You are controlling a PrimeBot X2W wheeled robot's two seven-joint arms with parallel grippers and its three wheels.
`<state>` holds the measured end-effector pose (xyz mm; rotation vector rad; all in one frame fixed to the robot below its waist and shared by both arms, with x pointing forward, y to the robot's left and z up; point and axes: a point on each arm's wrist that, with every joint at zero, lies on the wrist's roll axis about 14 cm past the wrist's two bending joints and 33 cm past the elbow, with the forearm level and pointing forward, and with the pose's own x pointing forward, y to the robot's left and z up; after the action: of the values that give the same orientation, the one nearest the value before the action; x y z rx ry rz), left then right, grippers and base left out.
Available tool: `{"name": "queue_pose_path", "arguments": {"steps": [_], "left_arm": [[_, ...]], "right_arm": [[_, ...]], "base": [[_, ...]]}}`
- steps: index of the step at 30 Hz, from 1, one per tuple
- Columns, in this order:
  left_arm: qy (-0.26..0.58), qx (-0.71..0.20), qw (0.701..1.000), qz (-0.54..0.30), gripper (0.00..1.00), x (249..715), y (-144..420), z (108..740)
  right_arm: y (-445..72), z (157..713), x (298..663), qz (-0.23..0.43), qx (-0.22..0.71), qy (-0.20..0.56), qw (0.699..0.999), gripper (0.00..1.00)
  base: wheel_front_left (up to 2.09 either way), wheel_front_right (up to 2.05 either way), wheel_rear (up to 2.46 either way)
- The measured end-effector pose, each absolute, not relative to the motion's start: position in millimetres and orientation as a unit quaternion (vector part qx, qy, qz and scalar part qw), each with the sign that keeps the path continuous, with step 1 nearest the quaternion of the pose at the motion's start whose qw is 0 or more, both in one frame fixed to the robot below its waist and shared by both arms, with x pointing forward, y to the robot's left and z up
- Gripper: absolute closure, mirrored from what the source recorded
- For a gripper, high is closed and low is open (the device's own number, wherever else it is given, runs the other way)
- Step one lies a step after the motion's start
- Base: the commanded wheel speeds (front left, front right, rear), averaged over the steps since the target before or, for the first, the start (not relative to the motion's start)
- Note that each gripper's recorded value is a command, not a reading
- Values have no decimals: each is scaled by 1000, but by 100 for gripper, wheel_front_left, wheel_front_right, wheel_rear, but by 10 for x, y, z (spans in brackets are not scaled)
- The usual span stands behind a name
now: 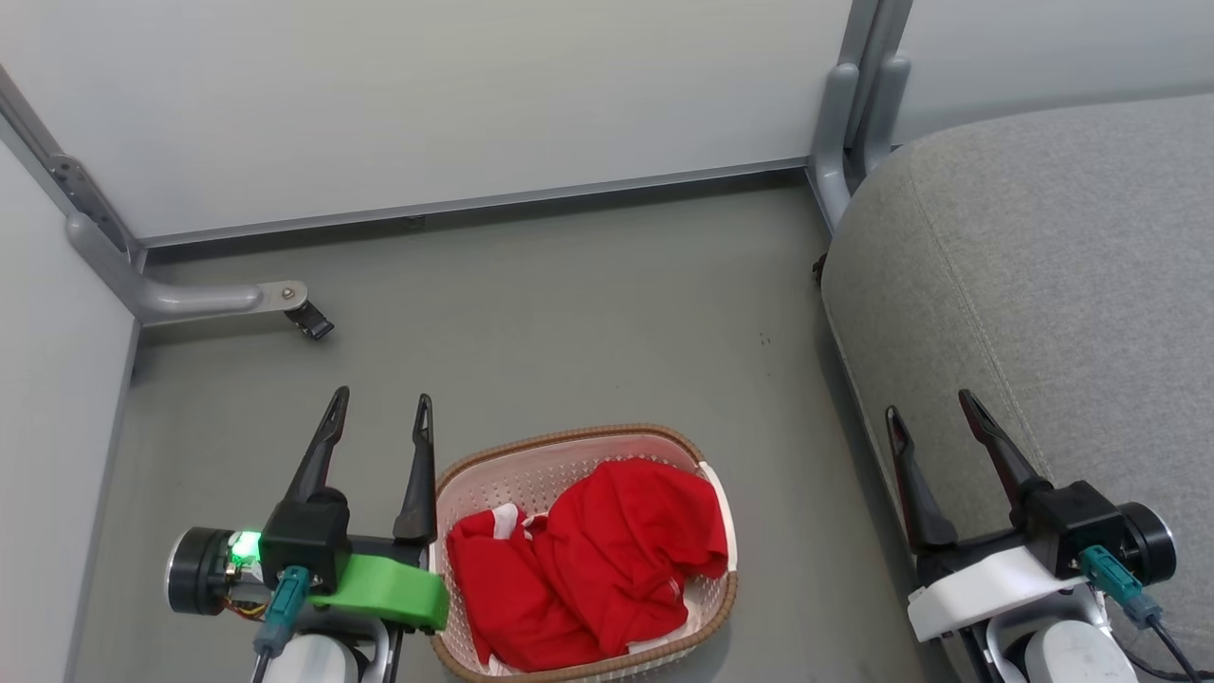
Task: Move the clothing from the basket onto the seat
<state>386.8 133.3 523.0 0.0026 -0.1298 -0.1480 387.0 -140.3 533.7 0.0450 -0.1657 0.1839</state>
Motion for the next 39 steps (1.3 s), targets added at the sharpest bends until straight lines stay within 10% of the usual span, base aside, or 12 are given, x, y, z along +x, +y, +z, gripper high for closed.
{"name": "queue_pose_path", "arguments": {"steps": [39], "left_arm": [[168, 118, 906, -370, 0, 4787, 125, 3246]], "right_arm": [[-1774, 5019, 4529, 50, 3, -57, 997, 0]], "base": [[0, 0, 0]]}}
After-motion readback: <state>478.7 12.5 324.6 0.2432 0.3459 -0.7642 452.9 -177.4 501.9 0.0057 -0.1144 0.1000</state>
